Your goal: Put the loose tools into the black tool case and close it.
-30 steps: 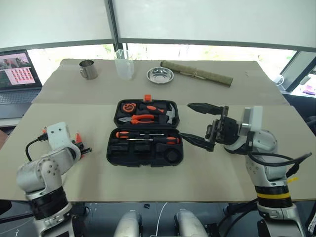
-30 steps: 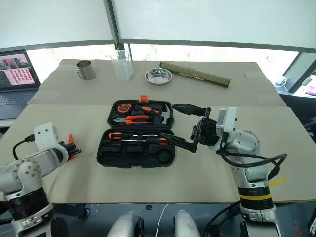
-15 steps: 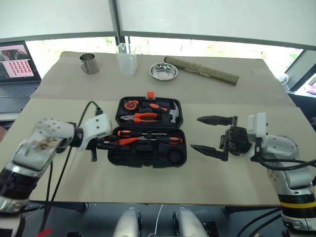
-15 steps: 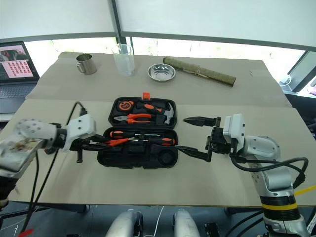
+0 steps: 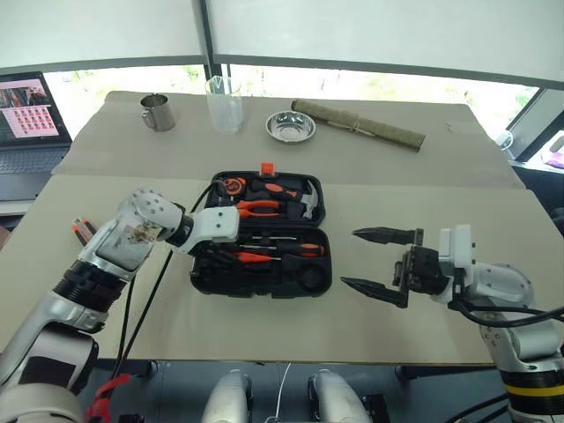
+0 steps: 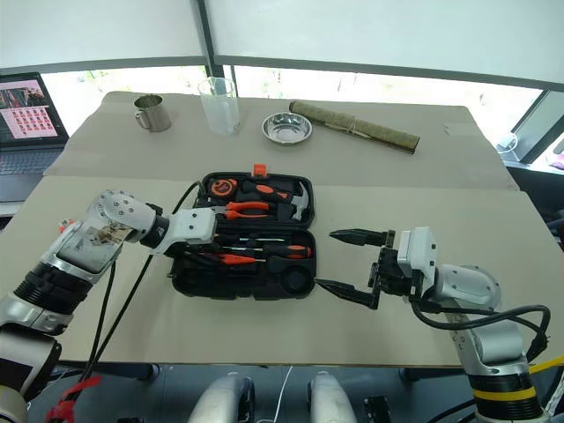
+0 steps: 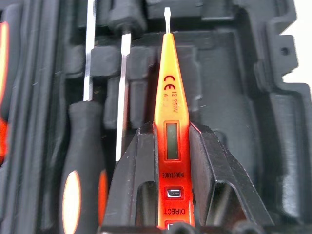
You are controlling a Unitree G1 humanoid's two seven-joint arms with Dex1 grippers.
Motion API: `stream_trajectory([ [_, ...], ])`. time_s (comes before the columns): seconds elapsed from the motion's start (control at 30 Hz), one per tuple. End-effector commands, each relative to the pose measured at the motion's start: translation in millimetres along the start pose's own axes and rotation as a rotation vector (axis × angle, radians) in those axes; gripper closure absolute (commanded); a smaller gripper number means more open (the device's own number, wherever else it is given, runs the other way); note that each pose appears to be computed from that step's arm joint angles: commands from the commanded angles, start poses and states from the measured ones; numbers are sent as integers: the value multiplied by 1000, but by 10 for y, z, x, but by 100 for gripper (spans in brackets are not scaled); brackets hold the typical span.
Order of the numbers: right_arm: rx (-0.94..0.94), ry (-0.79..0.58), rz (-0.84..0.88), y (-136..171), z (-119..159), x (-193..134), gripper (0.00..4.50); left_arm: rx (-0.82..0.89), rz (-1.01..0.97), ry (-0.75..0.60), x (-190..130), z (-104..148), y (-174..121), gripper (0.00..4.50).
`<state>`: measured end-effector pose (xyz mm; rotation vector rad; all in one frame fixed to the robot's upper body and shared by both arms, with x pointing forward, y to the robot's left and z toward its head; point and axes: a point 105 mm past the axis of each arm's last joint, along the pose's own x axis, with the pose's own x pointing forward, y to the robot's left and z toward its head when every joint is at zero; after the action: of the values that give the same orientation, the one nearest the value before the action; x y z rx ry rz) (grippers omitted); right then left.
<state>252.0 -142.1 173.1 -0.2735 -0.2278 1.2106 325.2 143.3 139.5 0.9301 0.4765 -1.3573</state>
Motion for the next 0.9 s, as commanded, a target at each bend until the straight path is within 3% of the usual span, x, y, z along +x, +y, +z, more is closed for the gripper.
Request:
stream_trajectory([
  [0.03, -65, -32, -20, -24, 118, -33, 0, 1, 34, 72, -67, -75, 73, 407],
  [0.33, -67, -39, -21, -29, 99, -44, 0, 0, 17, 149, -145, -199, 49, 407],
  [0.67, -68, -47, -9, -46, 113, 7, 0, -67, 11, 105, -1, -176, 0, 407],
  [0.7, -67, -49, -10, -49, 117, 13, 0, -61, 59, 90, -14, -170, 57, 327],
  [0.9, -59, -55, -11, -54, 121, 28, 0, -49, 117, -101, -164, 43, 167, 112],
])
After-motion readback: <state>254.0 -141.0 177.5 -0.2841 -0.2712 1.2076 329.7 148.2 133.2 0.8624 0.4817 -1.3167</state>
